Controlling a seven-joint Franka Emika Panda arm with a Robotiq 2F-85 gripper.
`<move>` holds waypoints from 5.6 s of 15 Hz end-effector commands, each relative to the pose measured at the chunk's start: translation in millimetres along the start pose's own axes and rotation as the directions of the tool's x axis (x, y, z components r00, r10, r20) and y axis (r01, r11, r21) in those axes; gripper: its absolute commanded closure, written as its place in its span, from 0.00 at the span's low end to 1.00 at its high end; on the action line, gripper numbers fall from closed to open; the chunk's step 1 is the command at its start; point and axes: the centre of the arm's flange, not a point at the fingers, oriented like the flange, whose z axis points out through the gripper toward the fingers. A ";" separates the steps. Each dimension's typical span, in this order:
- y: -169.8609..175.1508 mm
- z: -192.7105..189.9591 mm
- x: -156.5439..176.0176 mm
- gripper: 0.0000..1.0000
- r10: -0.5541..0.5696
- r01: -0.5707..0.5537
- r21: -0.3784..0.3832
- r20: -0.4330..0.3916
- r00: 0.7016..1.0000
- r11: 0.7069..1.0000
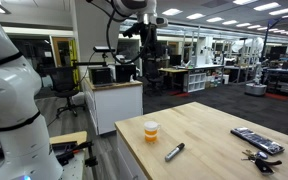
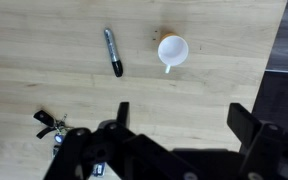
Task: Put the marker in the mug
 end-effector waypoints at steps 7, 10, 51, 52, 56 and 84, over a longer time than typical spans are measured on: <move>34.8 41.8 -10.5 0.00 -0.002 0.002 -0.013 0.016 1.000 1.000; 35.2 41.7 -11.0 0.00 -0.002 0.002 -0.013 0.016 1.000 1.000; 129.1 319.6 -18.2 0.00 -0.172 0.172 0.001 0.031 0.985 0.985; 130.5 322.5 -18.9 0.00 -0.169 0.169 0.002 0.034 0.985 0.986; 127.4 321.6 -18.4 0.00 -0.146 0.145 0.012 0.063 0.987 0.989; 129.8 392.6 -22.1 0.26 -0.201 0.200 0.032 0.025 0.979 0.979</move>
